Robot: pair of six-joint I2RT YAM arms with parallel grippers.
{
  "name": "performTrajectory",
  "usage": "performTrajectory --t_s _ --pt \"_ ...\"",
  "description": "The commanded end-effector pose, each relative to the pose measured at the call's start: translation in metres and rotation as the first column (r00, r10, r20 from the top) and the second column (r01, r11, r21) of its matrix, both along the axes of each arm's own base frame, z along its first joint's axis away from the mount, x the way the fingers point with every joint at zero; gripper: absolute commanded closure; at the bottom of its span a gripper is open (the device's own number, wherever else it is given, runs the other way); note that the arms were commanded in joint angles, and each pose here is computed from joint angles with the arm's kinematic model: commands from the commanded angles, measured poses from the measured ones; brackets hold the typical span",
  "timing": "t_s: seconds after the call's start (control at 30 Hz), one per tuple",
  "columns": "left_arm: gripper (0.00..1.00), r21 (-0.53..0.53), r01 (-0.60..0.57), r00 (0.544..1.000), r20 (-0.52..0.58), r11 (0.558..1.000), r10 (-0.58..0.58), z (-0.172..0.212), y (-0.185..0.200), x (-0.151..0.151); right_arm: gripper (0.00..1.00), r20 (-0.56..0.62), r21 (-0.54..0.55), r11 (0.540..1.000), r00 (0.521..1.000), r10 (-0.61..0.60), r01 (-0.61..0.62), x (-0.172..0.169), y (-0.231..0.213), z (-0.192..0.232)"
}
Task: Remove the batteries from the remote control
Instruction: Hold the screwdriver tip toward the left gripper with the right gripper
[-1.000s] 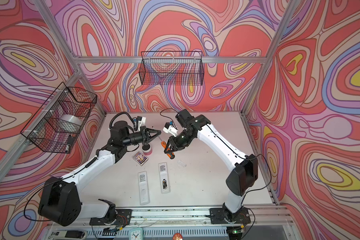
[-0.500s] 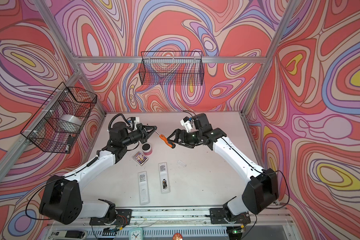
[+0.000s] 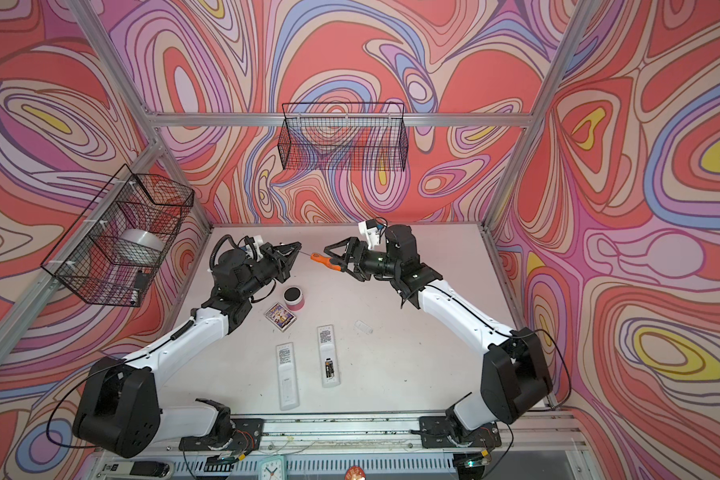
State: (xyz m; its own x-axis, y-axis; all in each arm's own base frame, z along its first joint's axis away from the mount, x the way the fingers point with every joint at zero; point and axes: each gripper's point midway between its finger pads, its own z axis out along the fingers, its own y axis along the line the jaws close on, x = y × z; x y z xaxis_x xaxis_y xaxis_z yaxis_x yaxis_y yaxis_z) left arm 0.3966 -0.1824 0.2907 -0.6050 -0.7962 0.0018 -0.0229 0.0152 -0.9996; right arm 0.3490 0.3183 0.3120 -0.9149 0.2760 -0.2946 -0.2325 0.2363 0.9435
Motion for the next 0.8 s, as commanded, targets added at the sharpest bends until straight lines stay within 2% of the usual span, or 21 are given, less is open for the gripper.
performTrajectory --t_s 0.0,0.13,0.23,0.4,0.67,0.77 --pt "1.0 -0.065 -0.026 0.999 0.036 0.998 0.028 0.0127 0.0055 -0.003 0.18 0.025 0.058 0.996 0.998 0.064 -0.065 -0.0027 0.0195 0.0122" --pt "1.0 -0.077 -0.03 0.999 0.038 0.997 0.033 0.0122 0.0059 -0.0042 0.23 0.01 0.066 0.995 0.997 0.075 -0.075 -0.0018 0.0245 0.0079" --pt "1.0 -0.074 -0.032 0.999 0.038 0.997 0.035 0.0122 0.0065 -0.0042 0.31 0.009 0.071 0.995 0.997 0.07 -0.071 -0.0006 0.0248 0.0075" --pt "1.0 -0.076 -0.031 0.999 0.039 0.997 0.034 0.0125 0.0059 -0.0051 0.5 0.008 0.075 0.995 0.998 0.067 -0.067 -0.0004 0.0244 0.0077" --pt "1.0 -0.09 -0.005 0.999 0.04 0.996 0.009 0.0144 -0.002 -0.0054 0.63 0.007 0.069 0.996 0.998 0.056 -0.057 -0.001 0.0225 0.0047" --pt "1.0 -0.09 0.0 0.999 0.034 0.996 0.004 0.0123 -0.0032 -0.0052 0.75 0.009 0.068 0.997 0.999 0.048 -0.049 -0.0003 0.0217 0.0045"
